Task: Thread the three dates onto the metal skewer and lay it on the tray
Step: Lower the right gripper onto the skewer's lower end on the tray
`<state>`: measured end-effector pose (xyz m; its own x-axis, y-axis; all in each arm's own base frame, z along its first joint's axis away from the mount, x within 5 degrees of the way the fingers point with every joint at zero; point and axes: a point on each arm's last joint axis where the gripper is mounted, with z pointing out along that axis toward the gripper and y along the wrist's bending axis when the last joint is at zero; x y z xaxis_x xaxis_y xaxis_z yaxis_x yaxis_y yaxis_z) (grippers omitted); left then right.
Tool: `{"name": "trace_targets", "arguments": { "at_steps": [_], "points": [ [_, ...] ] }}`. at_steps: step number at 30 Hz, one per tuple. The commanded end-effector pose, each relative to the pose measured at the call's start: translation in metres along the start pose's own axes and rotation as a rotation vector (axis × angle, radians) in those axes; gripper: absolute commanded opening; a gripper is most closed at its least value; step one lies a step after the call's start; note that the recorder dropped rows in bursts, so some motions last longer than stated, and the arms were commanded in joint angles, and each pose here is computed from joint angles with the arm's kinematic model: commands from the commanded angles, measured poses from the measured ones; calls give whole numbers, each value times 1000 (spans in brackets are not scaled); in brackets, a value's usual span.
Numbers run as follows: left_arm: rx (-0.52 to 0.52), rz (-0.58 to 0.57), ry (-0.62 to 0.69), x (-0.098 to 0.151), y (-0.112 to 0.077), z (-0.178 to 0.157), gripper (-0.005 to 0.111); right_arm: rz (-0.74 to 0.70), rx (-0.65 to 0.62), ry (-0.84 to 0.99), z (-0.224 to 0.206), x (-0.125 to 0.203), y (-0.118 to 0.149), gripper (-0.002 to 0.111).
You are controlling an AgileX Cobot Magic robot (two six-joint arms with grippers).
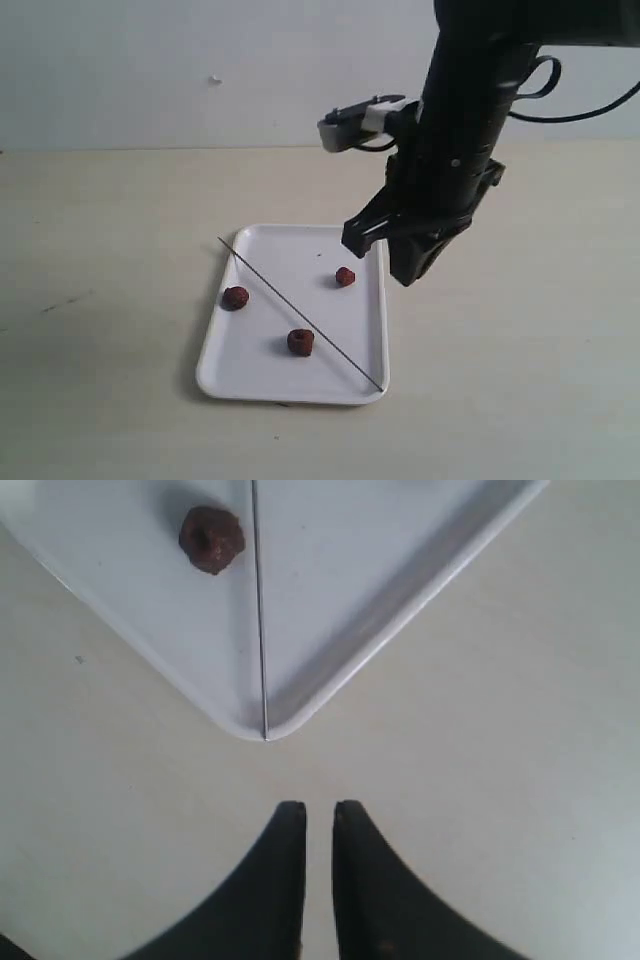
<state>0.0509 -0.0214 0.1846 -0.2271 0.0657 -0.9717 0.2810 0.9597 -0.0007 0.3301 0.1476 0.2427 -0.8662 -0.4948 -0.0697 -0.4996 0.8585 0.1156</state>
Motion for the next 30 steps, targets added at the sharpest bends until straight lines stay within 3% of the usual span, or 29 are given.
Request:
{"name": "trace_targets", "arguments": {
  "at_steps": [1,5,7,9,11,14,19,30],
  "points": [
    [0,-4,-4,1,0,0,0,-10,-1,33,13,-5,0,23],
    [0,-4,-4,1,0,0,0,-49,-23,48,20,-7,0,36],
    [0,-3,-4,1,0,0,0,-140,-79,40,23,-8,5,41],
    [0,-3,-4,1,0,0,0,-273,-138,1,22,-11,10,41],
    [0,-3,-4,1,0,0,0,-306,-162,-53,22,-15,13,41],
    [0,-3,-4,1,0,0,0,-318,-137,-55,23,-15,13,41],
    [7,-1,-4,1,0,0,0,-391,128,-84,33,-23,48,41],
    [7,-1,-4,1,0,0,0,-314,141,-96,80,0,44,41]
  ]
}}
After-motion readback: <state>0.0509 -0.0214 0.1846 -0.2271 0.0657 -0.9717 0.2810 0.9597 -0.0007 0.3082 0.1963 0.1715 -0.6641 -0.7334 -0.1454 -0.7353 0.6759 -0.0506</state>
